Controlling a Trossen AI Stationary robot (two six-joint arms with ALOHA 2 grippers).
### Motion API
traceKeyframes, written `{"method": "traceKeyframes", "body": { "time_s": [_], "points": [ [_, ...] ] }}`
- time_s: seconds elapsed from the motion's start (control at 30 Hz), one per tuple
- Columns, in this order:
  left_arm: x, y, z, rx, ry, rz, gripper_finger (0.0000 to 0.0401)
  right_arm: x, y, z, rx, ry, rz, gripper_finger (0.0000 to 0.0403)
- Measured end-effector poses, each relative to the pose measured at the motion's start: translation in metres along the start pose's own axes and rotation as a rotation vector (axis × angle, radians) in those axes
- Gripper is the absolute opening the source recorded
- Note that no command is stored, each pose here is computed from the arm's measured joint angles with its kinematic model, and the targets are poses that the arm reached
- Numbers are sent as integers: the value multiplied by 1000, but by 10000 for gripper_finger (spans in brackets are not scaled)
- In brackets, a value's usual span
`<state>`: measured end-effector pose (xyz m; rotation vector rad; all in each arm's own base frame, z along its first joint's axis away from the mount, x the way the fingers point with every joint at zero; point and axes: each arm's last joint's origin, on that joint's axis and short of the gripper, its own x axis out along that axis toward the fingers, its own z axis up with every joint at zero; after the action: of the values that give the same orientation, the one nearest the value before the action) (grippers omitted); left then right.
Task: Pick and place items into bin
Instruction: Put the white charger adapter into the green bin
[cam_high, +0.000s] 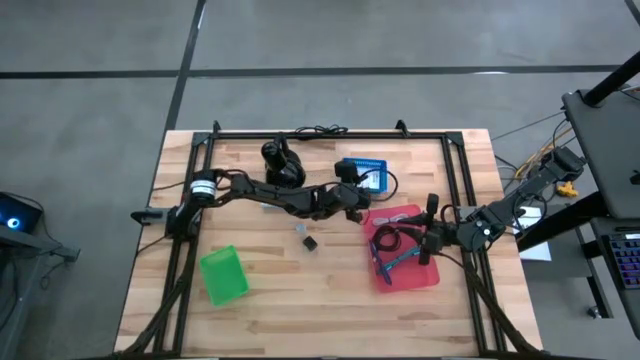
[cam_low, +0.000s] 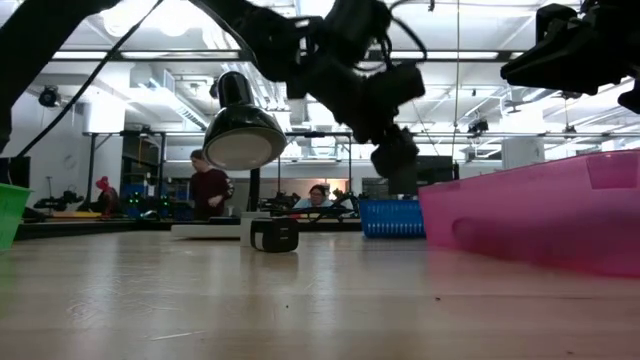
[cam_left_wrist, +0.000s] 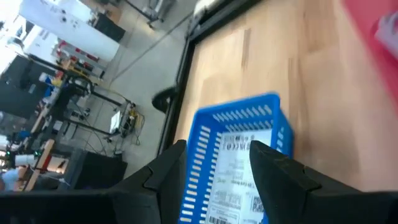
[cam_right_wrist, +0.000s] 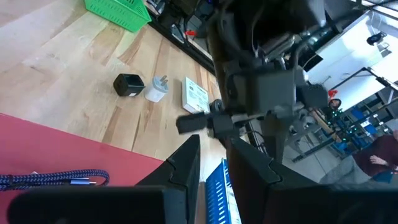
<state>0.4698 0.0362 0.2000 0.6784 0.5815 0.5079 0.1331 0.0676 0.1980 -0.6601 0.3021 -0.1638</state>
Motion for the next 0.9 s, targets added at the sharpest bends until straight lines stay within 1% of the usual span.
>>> {"method": "traceKeyframes", "body": {
  "time_s": [0.1,0.3,0.4,0.5,0.77,0.83,0.9],
  "points": [
    [-10,-6,8,-2,-26,-12,160,0,0,0,0,0,0,68],
    [-30,-28,20,34,-56,-67,160,0,0,0,-1,0,0,68],
    [-39,-40,23,65,-50,-87,160,0,0,0,-1,0,0,68],
    [-50,-49,26,104,-21,-85,160,0,0,0,-1,0,0,68],
    [-77,-71,31,179,70,53,160,0,0,0,0,0,0,68],
    [-84,-76,34,186,81,93,160,0,0,0,0,0,0,68],
    [-91,-80,37,186,75,106,160,0,0,0,0,0,0,68]
  ]
}}
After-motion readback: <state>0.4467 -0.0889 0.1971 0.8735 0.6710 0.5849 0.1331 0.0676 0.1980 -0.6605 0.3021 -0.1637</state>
